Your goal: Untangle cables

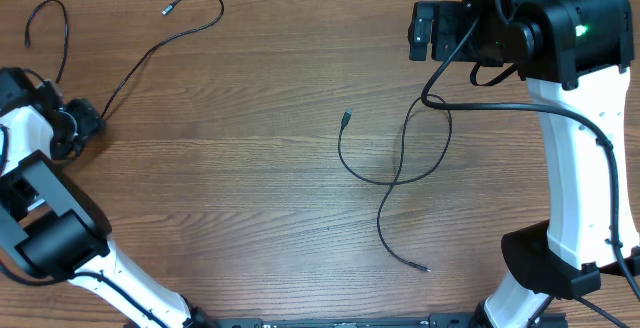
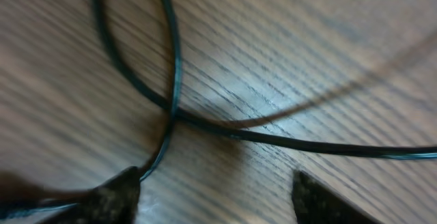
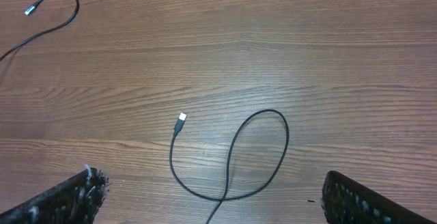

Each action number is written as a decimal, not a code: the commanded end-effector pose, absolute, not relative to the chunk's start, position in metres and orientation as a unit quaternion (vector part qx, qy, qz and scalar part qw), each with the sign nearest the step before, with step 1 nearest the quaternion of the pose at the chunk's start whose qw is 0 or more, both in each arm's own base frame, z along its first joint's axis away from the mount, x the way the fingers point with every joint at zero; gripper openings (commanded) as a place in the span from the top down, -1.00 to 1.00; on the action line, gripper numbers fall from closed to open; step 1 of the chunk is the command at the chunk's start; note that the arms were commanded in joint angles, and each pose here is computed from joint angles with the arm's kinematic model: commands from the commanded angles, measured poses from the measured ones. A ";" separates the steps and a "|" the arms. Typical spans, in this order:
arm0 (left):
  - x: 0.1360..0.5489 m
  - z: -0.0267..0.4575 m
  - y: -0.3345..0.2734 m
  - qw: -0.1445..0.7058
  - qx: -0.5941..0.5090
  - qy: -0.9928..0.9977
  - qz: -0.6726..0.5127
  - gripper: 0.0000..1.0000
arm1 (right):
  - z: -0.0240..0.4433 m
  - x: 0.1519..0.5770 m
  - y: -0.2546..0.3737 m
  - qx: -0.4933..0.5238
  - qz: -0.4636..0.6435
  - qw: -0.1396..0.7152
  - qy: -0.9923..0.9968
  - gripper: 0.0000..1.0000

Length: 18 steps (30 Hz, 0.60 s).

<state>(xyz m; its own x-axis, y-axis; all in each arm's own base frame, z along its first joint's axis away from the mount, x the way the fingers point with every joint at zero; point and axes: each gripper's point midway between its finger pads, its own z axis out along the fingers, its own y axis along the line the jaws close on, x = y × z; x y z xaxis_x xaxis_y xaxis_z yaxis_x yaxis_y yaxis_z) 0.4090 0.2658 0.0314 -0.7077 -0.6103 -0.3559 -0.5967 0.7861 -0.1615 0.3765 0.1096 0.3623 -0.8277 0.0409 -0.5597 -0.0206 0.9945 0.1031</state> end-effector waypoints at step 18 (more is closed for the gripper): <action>0.393 -0.017 0.288 0.151 -0.290 0.944 0.037 -0.27 | 0.366 0.375 0.107 0.008 0.051 0.300 0.953 -1.00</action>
<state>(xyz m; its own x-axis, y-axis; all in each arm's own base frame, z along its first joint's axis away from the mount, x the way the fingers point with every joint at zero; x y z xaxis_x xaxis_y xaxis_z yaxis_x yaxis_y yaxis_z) 0.3988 0.2876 0.0045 -0.7619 -0.5453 -0.3497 -0.5733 0.8189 -0.0278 0.3765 0.1098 0.3623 -0.8278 0.0406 -0.5596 -0.0212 0.9944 0.1034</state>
